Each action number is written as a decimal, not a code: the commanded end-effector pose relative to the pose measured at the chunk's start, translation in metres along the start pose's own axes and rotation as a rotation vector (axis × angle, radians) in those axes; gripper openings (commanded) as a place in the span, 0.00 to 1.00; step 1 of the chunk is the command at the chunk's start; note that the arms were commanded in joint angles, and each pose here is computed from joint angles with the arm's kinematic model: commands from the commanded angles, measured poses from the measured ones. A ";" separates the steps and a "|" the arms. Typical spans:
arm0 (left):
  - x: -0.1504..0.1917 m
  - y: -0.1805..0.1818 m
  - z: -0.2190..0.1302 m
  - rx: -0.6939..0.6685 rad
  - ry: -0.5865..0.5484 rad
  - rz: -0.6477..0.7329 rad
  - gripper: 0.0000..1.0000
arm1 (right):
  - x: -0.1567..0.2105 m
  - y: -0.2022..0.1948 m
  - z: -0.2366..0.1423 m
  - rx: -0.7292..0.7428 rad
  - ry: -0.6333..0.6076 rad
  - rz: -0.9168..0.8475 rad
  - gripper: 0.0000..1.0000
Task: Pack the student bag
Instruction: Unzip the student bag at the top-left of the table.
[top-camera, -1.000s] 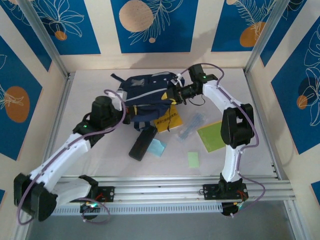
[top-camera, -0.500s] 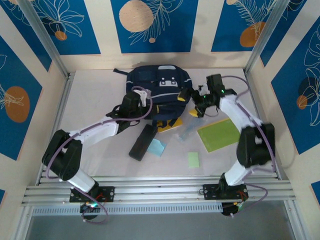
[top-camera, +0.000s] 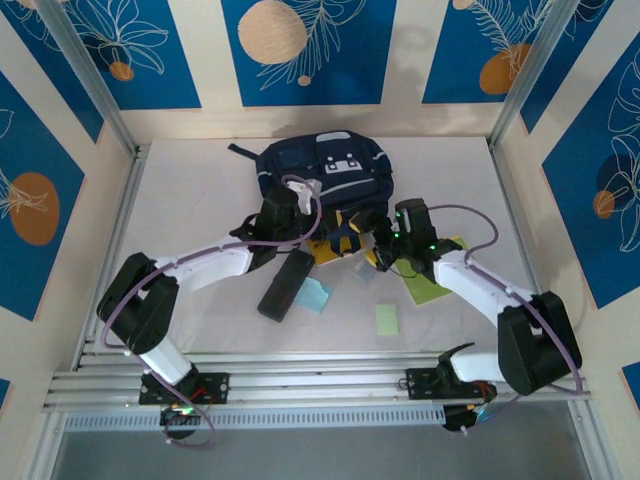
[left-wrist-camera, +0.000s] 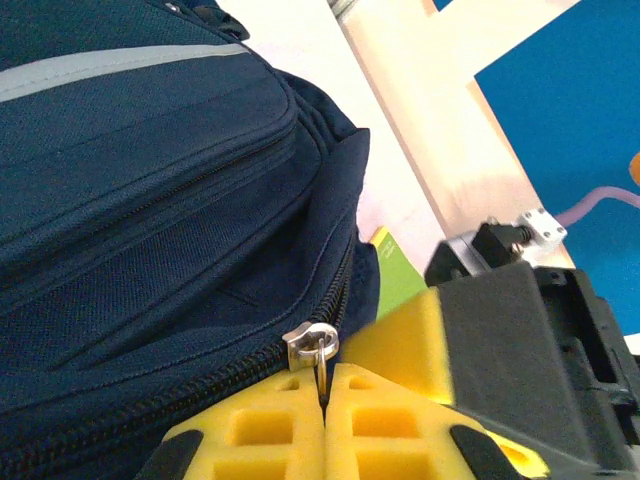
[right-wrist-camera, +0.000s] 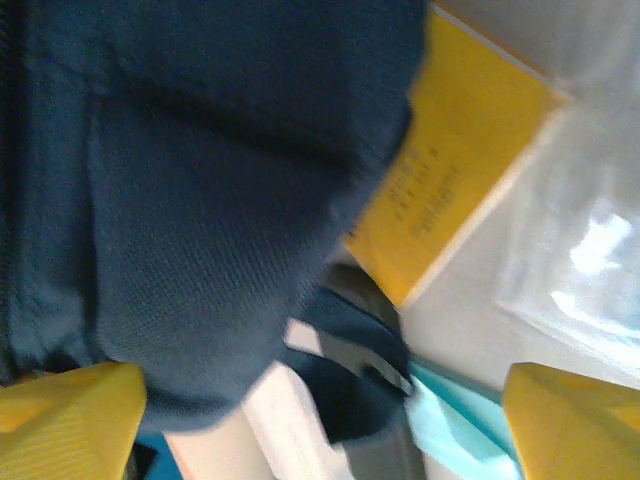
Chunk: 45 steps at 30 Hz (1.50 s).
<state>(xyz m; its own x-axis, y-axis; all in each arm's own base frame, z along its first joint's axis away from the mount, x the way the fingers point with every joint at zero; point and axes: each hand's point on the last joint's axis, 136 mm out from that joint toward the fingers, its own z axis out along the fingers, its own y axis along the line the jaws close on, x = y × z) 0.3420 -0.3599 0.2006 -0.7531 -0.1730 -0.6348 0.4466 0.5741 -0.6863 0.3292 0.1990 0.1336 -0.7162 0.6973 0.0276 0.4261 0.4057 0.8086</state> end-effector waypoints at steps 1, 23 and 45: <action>-0.015 -0.042 -0.017 0.133 -0.054 0.048 0.00 | -0.023 0.030 0.017 -0.129 -0.114 0.005 0.74; 0.010 0.124 -0.096 -0.365 0.106 0.094 0.00 | -0.032 0.048 -0.016 -0.131 -0.163 -0.162 0.00; -0.143 0.332 -0.109 -0.750 -0.368 0.039 0.00 | 0.001 0.057 -0.033 -0.171 -0.002 -0.244 0.00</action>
<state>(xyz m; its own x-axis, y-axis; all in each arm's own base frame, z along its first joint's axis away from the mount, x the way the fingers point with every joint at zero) 0.4949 -0.1605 0.0855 -0.6528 -0.1619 -0.7400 0.2129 0.8983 -0.3844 0.3372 0.2098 0.1704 -0.7777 0.6174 -0.1184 0.2226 0.4467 0.8665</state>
